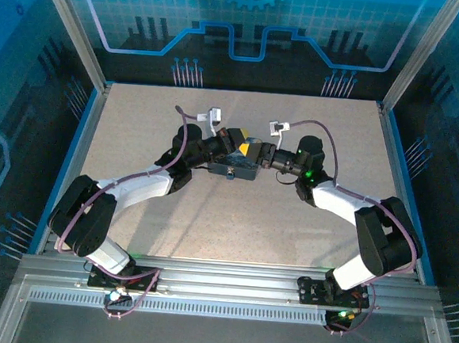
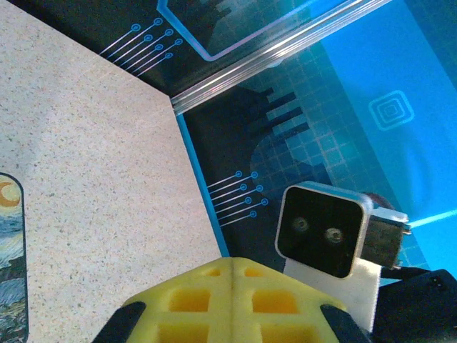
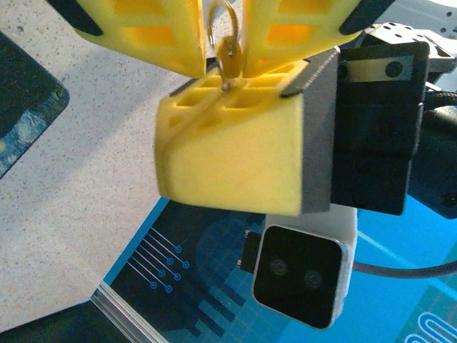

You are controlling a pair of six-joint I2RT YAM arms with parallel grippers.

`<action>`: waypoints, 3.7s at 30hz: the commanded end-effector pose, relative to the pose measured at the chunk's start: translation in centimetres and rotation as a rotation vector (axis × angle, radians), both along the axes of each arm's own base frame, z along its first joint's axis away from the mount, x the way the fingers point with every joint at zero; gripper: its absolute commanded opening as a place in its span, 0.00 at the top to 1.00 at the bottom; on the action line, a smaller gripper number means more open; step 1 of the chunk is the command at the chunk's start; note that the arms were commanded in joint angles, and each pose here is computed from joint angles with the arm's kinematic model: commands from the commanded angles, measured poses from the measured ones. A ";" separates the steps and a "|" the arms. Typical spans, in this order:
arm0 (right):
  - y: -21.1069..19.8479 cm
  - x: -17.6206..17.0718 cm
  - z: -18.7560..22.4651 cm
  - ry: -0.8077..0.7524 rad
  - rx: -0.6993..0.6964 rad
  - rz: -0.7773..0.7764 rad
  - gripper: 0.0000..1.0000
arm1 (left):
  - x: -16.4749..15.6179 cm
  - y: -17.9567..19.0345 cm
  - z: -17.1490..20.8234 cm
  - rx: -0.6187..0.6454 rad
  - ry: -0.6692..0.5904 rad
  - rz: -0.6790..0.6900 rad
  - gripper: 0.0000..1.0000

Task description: Unlock a padlock with a key

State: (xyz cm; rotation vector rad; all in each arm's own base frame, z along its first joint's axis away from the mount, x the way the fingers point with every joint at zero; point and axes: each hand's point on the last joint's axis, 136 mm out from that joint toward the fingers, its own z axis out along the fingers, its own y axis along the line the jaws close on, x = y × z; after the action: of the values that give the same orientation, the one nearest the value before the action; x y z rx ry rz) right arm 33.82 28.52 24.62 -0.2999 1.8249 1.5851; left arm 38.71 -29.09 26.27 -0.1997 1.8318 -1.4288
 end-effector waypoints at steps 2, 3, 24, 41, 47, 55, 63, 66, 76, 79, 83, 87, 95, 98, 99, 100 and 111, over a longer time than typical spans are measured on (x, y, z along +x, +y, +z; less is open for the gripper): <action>0.1 0.3 0.6 -0.022 -0.006 -0.007 0.93 | -0.5 0.3 1.2 0.005 -0.059 0.015 1.00; 0.0 0.3 0.5 -0.019 -0.012 -0.013 0.94 | -0.5 0.4 1.3 0.011 -0.062 0.017 1.00; -3.4 1.5 -2.8 0.010 -0.229 -0.100 1.00 | -0.9 3.9 1.1 0.094 -0.062 0.089 0.59; -4.3 4.5 -10.1 0.164 -0.501 -0.093 1.00 | -2.3 8.2 -11.6 0.322 0.378 0.126 0.39; -4.2 5.2 -12.3 0.213 -0.553 -0.084 1.00 | -2.8 7.7 -14.6 0.336 0.500 0.097 0.36; -4.2 5.8 -13.9 0.237 -0.615 -0.087 0.99 | -1.8 6.6 -17.0 0.317 0.533 0.067 0.35; -4.2 5.6 -15.6 0.266 -0.675 -0.074 0.99 | 1.3 7.8 -17.3 0.294 0.459 0.106 0.34; -4.1 5.5 -16.0 0.272 -0.691 -0.068 0.99 | 2.6 8.2 -17.5 0.289 0.441 0.110 0.34; -3.4 5.0 -17.0 0.295 -0.708 -0.058 0.99 | 5.9 8.9 -16.6 0.338 0.335 0.105 0.34; -3.2 5.1 -17.0 0.296 -0.702 -0.065 0.99 | 5.6 8.9 -16.4 0.348 0.308 0.099 0.35; -3.1 5.3 -16.9 0.292 -0.702 -0.074 0.99 | 3.8 9.4 -16.7 0.364 0.284 0.103 0.35; -3.1 5.3 -17.1 0.295 -0.711 -0.077 0.99 | 1.4 8.9 -17.3 0.417 0.249 0.071 0.34; -3.4 5.3 -17.4 0.297 -0.721 -0.088 0.99 | -1.0 5.6 -18.8 0.576 0.155 -0.044 0.33; -3.4 5.3 -17.4 0.295 -0.720 -0.089 0.99 | -0.6 5.3 -19.5 0.623 0.128 -0.055 0.33; -3.4 5.3 -17.4 0.296 -0.722 -0.091 0.99 | -0.3 5.3 -19.6 0.636 0.118 -0.056 0.33; -3.4 5.3 -17.3 0.293 -0.722 -0.091 0.99 | -0.2 5.3 -19.9 0.650 0.113 -0.060 0.33; -3.6 5.2 -17.7 0.299 -0.734 -0.093 0.99 | 1.6 4.7 -21.5 0.747 0.043 -0.097 0.33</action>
State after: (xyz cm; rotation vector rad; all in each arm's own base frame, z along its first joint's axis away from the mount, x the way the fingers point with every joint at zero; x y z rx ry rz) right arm 39.74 25.11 9.21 -0.3209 2.4965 0.9176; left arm 39.25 -24.18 4.55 0.1654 2.3349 -0.7724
